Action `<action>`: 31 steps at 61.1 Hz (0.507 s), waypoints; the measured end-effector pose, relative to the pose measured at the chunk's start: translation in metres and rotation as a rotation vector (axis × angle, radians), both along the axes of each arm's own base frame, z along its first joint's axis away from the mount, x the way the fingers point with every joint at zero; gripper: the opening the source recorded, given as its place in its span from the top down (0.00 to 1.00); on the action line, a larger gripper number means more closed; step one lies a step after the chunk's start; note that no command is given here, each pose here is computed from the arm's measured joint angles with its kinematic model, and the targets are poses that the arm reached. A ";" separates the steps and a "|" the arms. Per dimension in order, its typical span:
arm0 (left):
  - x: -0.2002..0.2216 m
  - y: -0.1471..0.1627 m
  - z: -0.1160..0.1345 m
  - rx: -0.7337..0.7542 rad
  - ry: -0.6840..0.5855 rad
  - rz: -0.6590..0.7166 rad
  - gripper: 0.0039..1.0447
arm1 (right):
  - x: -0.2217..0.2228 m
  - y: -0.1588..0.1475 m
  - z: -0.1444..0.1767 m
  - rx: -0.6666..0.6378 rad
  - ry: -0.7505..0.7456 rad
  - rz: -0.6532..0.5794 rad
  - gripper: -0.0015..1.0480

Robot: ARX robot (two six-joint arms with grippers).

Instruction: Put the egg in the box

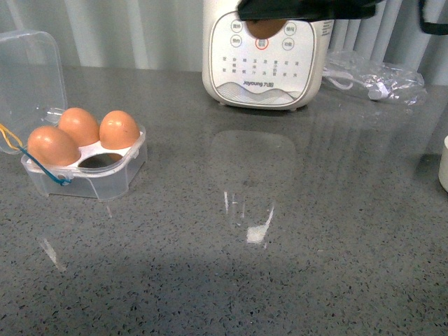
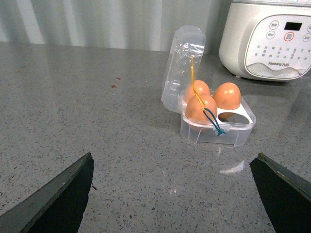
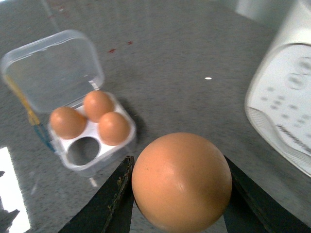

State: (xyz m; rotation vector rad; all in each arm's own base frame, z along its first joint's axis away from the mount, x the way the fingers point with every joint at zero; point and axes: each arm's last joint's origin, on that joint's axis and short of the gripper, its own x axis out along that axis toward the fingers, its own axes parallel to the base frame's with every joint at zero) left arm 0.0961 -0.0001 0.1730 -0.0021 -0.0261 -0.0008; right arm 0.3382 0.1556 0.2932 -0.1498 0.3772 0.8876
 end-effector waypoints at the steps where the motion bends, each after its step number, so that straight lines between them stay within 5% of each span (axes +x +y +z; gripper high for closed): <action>1: 0.000 0.000 0.000 0.000 0.000 0.000 0.06 | 0.000 0.002 -0.001 -0.004 0.003 0.012 0.59; 15: 0.000 0.000 0.000 0.000 0.000 0.000 0.06 | -0.014 0.033 -0.013 -0.054 0.044 0.218 0.59; 31: 0.000 0.000 0.000 0.000 0.000 0.000 0.06 | -0.014 0.047 -0.022 -0.074 0.079 0.274 0.59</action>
